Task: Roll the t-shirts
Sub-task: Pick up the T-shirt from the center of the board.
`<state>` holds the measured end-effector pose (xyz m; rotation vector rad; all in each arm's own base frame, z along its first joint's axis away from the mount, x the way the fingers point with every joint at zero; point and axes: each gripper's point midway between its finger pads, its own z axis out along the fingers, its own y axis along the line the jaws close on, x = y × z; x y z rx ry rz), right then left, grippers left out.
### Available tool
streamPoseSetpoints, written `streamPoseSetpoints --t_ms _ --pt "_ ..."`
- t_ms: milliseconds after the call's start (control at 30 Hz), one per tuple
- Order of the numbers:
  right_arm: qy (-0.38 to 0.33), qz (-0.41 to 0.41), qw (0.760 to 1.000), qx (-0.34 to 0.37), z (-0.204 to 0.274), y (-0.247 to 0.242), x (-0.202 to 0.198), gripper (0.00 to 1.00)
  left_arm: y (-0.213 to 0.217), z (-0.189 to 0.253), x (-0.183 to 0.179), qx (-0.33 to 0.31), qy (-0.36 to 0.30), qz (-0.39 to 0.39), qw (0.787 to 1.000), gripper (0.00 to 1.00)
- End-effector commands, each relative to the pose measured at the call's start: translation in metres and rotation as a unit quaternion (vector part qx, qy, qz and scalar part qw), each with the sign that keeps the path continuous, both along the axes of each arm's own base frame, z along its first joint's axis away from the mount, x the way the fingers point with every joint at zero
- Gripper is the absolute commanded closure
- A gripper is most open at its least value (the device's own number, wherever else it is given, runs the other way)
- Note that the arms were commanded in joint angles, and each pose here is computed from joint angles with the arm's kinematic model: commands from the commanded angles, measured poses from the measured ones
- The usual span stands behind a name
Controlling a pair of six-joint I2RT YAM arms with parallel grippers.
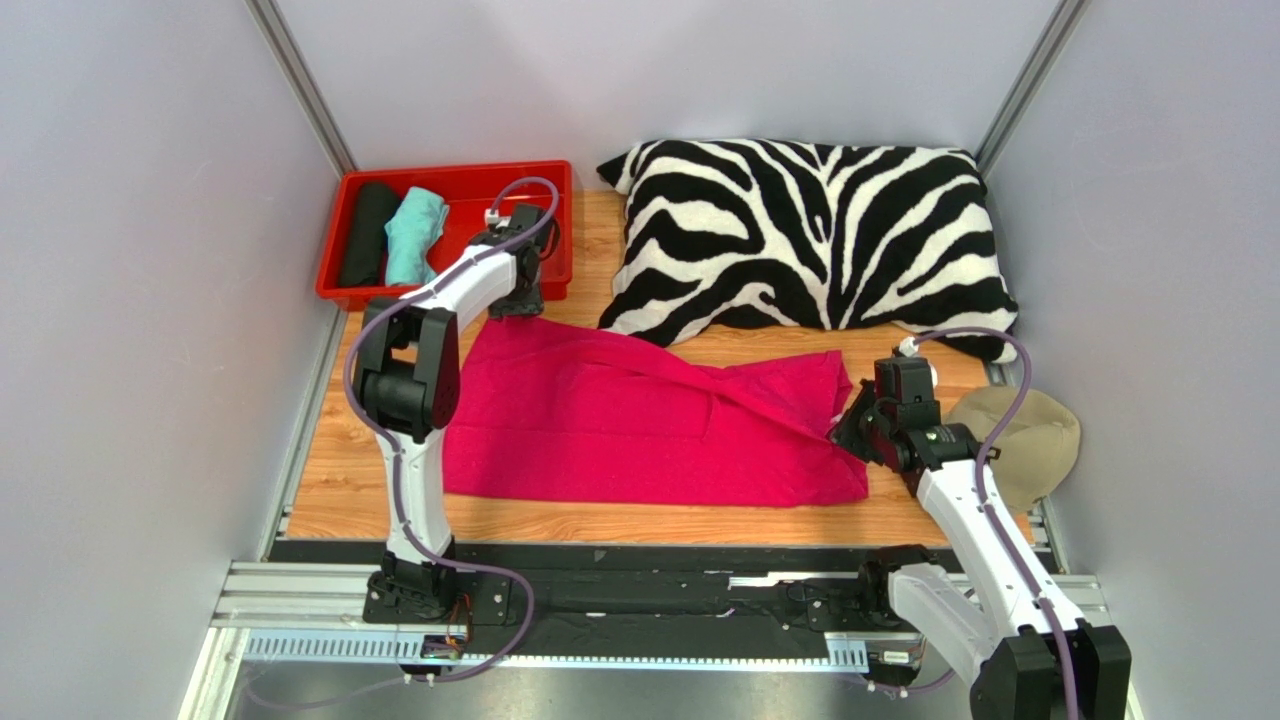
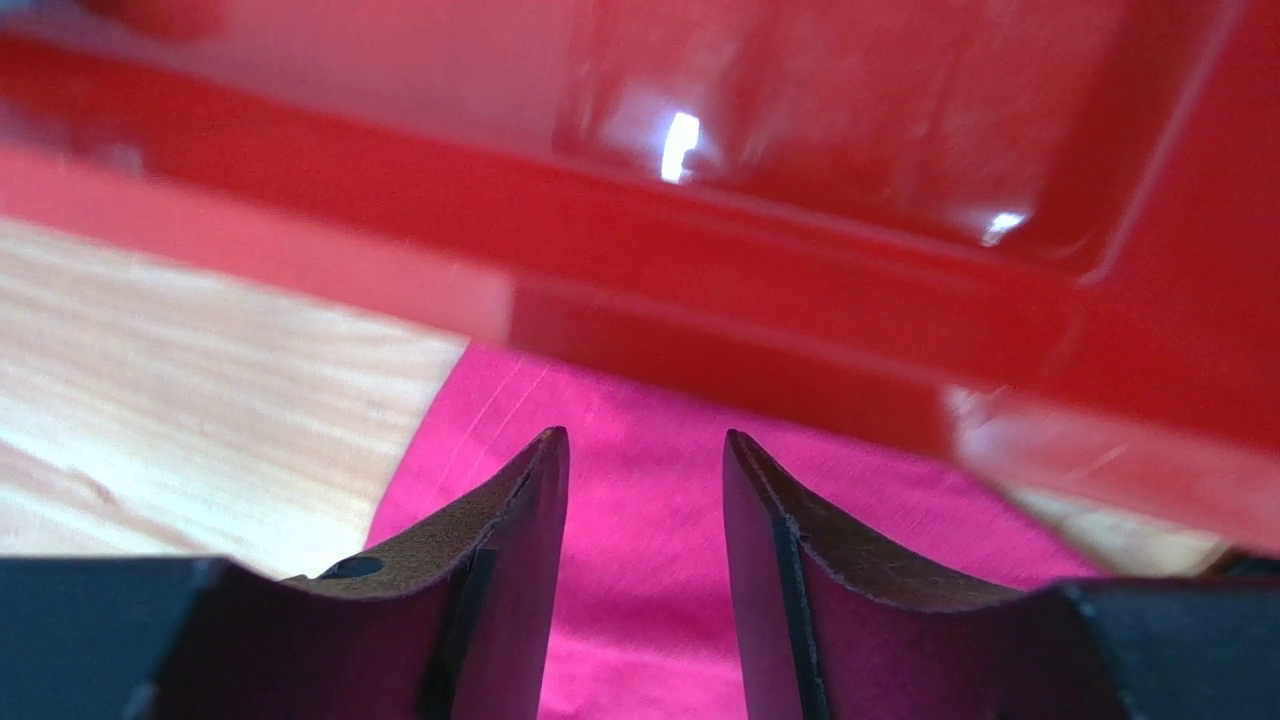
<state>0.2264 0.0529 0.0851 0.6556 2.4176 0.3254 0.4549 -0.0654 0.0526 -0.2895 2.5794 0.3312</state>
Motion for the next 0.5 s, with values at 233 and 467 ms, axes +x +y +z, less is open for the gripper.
streamPoseSetpoints --t_ms 233,467 --pt "-0.019 0.004 0.999 0.028 0.005 0.01 0.004 1.0 -0.018 -0.003 0.028 0.02 0.009 -0.042 0.999 0.47" --pt "-0.026 0.01 0.999 0.034 0.008 0.013 0.009 1.0 -0.022 -0.005 0.026 0.015 0.023 -0.034 0.999 0.55"
